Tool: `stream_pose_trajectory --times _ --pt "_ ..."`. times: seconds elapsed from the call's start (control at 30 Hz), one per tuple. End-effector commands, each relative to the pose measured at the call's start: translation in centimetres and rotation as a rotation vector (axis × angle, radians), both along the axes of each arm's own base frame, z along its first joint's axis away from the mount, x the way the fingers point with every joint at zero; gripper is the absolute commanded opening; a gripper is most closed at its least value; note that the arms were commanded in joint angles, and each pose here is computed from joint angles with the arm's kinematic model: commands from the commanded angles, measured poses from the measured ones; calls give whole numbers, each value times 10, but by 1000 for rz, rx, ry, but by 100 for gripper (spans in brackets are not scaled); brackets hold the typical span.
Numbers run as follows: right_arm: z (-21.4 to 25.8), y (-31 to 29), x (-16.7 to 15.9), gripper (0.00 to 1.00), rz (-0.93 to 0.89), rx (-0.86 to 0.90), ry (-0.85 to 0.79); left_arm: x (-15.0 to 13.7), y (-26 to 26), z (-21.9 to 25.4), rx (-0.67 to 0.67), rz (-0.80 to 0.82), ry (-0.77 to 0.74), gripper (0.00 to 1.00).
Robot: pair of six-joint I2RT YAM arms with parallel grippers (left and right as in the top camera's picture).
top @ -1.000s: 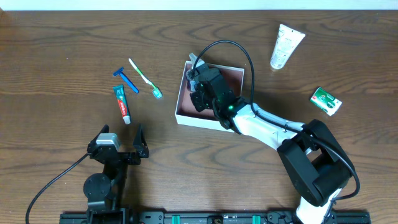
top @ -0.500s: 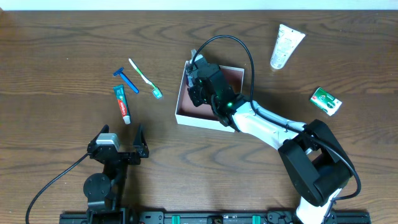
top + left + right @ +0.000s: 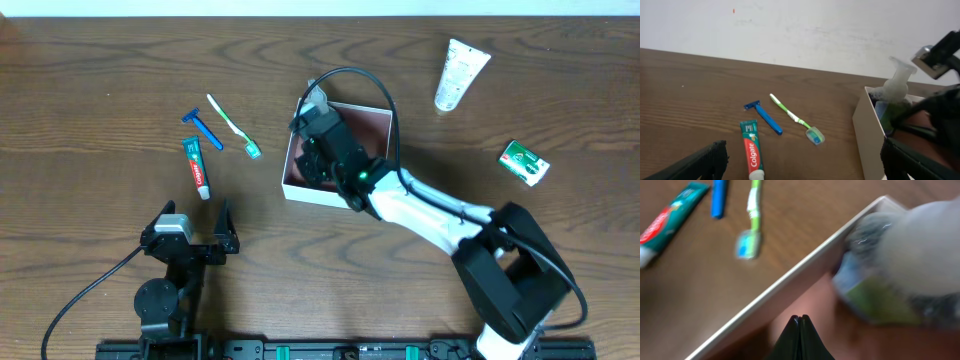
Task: Pack container
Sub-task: 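Open the right gripper and withdraw it from the box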
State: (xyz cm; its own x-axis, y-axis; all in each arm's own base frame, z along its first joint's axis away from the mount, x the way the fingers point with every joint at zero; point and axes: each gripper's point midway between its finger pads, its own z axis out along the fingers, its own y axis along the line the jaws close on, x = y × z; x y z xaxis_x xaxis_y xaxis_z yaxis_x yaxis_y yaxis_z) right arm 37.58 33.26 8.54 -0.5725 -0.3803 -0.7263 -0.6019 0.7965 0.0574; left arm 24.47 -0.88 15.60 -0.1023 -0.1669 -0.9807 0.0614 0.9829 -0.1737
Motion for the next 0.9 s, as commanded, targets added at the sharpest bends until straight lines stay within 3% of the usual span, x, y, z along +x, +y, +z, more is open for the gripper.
stream_pose_trajectory --times 0.0,0.4,0.87 --pt "37 5 -12 1 -17 63 4 -1 0 -15 13 -5 47 98" --pt "21 -52 -33 1 -212 -55 183 -1 0 -15 13 -5 47 98" --pt "1 -125 -24 1 -463 -127 305 -1 0 -15 13 -5 47 98"
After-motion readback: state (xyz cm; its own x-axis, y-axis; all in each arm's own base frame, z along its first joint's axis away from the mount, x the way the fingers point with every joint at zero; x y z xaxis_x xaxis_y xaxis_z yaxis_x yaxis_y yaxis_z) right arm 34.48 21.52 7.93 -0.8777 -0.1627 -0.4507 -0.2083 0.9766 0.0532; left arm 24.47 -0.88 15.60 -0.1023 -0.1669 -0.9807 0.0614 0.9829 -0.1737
